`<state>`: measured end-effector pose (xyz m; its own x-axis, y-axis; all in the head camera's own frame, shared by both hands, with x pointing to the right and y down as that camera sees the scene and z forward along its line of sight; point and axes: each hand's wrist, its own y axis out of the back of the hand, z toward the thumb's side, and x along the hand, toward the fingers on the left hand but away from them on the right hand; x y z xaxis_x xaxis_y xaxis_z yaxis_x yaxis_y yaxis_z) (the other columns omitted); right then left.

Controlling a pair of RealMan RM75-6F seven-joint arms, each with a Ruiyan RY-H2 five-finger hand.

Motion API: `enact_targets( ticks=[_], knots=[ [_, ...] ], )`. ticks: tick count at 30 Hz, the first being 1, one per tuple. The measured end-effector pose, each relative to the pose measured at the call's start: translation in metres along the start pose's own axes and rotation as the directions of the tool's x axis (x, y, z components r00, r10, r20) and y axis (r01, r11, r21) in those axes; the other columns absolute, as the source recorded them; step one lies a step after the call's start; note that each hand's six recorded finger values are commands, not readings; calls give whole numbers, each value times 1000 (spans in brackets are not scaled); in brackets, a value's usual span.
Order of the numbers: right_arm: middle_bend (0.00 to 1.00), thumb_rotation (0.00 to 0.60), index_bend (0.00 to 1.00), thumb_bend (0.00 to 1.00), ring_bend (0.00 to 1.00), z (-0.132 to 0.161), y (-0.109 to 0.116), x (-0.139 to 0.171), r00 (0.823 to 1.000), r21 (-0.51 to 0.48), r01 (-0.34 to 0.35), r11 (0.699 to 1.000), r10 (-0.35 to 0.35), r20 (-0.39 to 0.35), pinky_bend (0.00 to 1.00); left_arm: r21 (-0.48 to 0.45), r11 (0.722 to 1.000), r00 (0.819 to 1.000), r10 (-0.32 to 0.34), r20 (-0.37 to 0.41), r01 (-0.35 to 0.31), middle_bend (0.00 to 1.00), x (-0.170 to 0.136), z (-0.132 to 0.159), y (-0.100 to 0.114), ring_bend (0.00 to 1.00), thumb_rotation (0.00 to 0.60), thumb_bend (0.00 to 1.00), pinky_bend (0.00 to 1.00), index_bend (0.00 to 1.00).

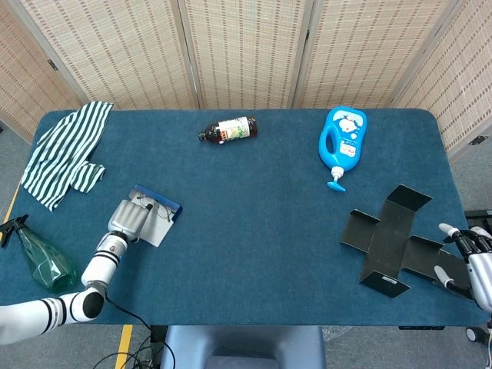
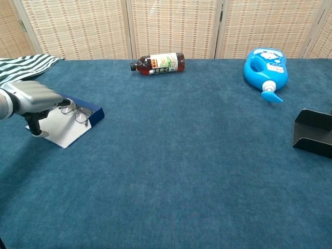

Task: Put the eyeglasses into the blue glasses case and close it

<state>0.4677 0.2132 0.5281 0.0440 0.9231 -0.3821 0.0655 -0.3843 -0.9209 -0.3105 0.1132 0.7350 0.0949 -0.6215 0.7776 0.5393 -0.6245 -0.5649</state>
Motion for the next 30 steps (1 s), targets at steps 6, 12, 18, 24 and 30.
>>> enact_targets(
  ticks=[6,12,18,24,30],
  knots=[
    [368,600,171,265,261,1,0,-1,1000,-1,-1,1000,1,-4,254,-11,1000,1000,24,4,-24,950,-10,-2,3,922,600,322,995,153],
    [368,600,172,265,261,2,-1,-3,1000,-3,-4,1000,4,-12,254,-26,993,993,113,30,-112,943,-25,-5,7,917,600,322,993,245],
    [368,600,172,264,261,5,-2,-4,1000,-3,-6,1000,6,-23,255,-91,971,970,229,81,-222,944,-39,-6,6,917,600,240,993,283],
    [368,600,171,265,261,7,-2,-5,1000,-1,-7,1000,7,-27,258,-117,952,947,298,121,-284,944,-41,-7,-13,916,600,213,993,279],
    [368,600,171,264,261,7,-2,-4,1000,1,-8,1000,8,-23,260,-142,943,936,321,143,-302,944,-36,4,-26,916,600,213,993,278]
  ],
)
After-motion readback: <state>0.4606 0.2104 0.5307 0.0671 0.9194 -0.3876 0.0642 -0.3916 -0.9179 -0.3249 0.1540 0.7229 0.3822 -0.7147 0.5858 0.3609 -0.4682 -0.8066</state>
